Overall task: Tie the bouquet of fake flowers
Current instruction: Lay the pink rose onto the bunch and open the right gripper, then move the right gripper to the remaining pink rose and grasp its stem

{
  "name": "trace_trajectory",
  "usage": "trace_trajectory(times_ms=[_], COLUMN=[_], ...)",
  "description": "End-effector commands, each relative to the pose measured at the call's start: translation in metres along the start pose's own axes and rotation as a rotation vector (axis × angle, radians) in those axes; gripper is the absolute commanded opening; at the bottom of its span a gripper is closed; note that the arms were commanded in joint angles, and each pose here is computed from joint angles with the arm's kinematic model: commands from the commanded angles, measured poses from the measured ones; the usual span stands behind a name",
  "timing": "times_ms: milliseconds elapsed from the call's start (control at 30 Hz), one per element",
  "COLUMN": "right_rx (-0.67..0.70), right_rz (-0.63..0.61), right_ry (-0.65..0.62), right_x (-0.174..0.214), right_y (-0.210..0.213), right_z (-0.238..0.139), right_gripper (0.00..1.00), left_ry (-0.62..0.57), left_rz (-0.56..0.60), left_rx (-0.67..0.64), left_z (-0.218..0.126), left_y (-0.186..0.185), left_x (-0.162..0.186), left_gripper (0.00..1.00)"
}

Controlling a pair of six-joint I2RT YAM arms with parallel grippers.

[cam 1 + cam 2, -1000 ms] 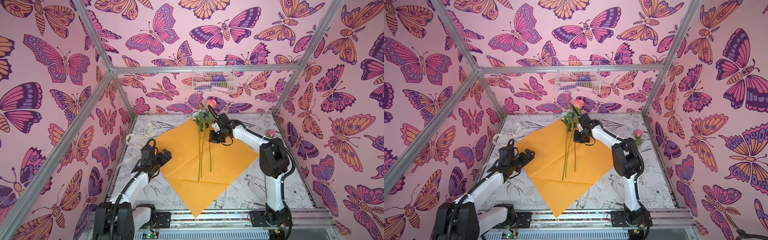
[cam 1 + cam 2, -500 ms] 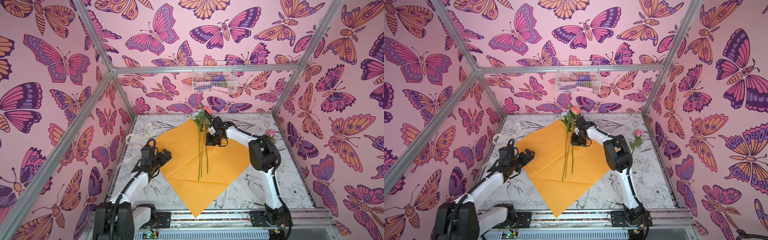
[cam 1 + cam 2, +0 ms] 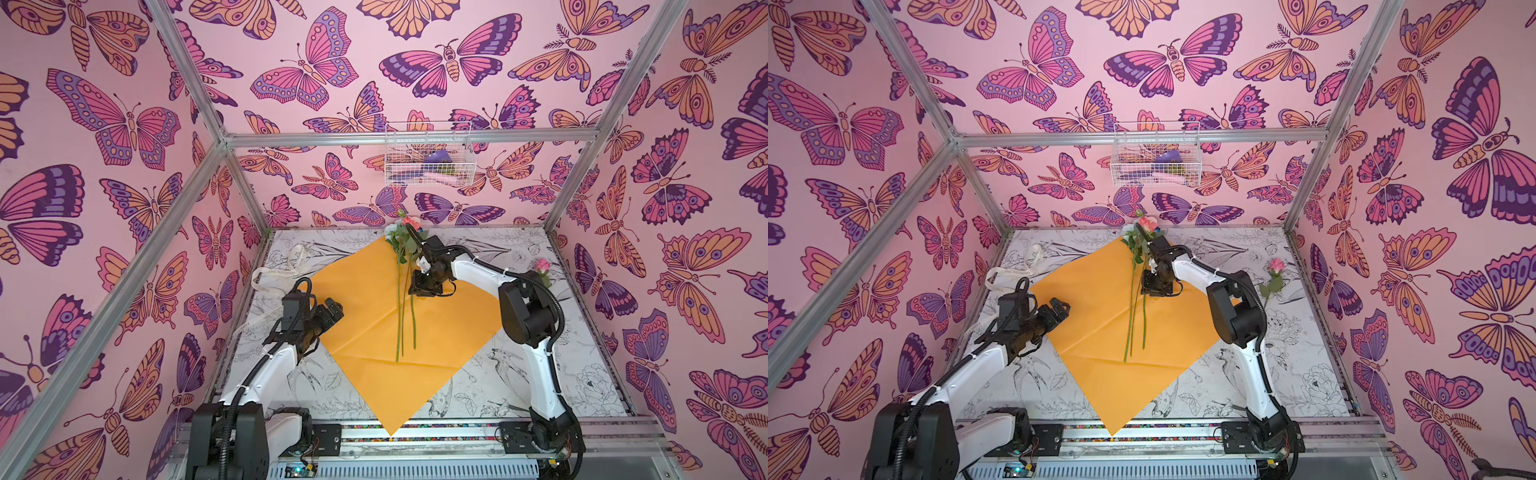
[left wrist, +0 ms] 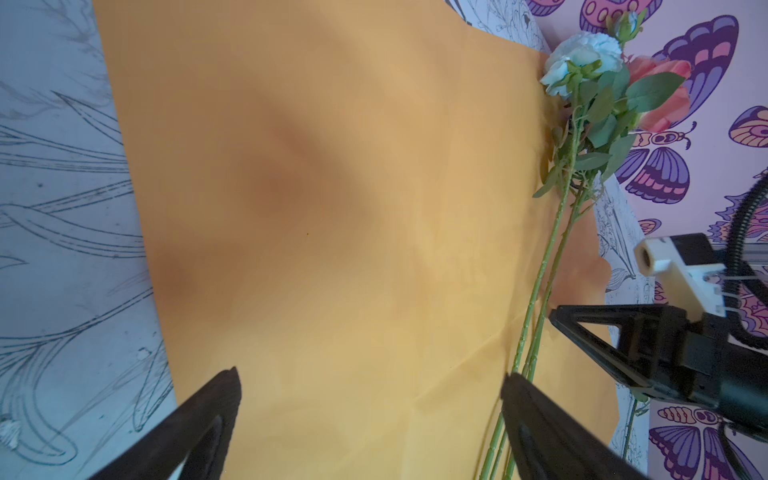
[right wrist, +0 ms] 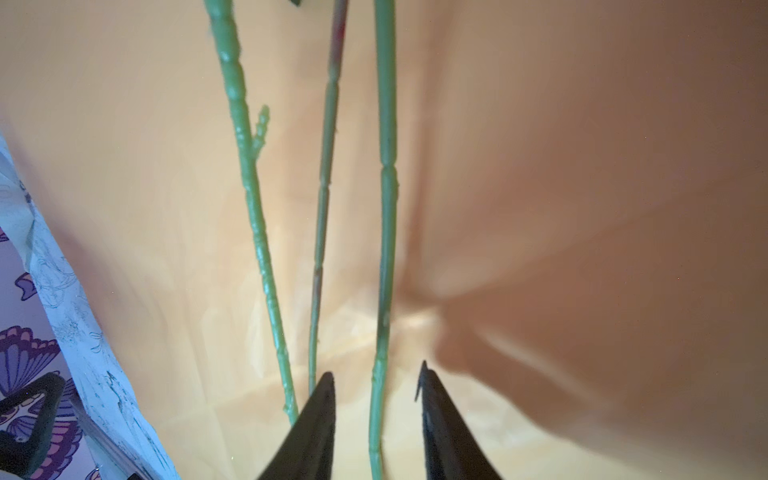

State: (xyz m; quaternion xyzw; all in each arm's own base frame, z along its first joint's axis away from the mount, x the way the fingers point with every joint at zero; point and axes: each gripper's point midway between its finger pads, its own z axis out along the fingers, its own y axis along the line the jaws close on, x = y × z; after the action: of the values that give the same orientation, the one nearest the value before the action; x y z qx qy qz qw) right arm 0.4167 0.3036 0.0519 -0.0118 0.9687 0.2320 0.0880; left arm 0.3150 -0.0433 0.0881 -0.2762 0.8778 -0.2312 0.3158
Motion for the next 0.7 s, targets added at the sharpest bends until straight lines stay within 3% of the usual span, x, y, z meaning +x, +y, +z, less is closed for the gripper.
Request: trace_trajectory(times_ms=[0, 167, 333, 667], right_rx=[0.037, 0.12, 0.273, 0.45], right_rz=[-0.043, -0.057, -0.02, 0.28], right_ry=[-0.081, -0.154, -0.237, -0.326], right_x=[-0.001, 0.008, 0.025, 0.082], right_y=[0.005, -0.01, -0.058, -0.202], right_z=[-0.043, -0.085, -0.137, -0.211], right_gripper=[0.38, 0.38, 0.37, 0.38], left_ry=[-0.001, -0.012, -0.017, -0.025], left_rz=[0.003, 0.005, 0.007, 0.012], left_rx=[0.003, 0.002, 0.005, 0.002], left_z=[-0.002, -0.004, -0.004, -0.004], left_y=[-0.002, -0.001, -0.004, -0.006], left_x=[-0.003, -0.004, -0.008, -0.013], left_gripper=[1.0, 1.0, 1.0, 1.0])
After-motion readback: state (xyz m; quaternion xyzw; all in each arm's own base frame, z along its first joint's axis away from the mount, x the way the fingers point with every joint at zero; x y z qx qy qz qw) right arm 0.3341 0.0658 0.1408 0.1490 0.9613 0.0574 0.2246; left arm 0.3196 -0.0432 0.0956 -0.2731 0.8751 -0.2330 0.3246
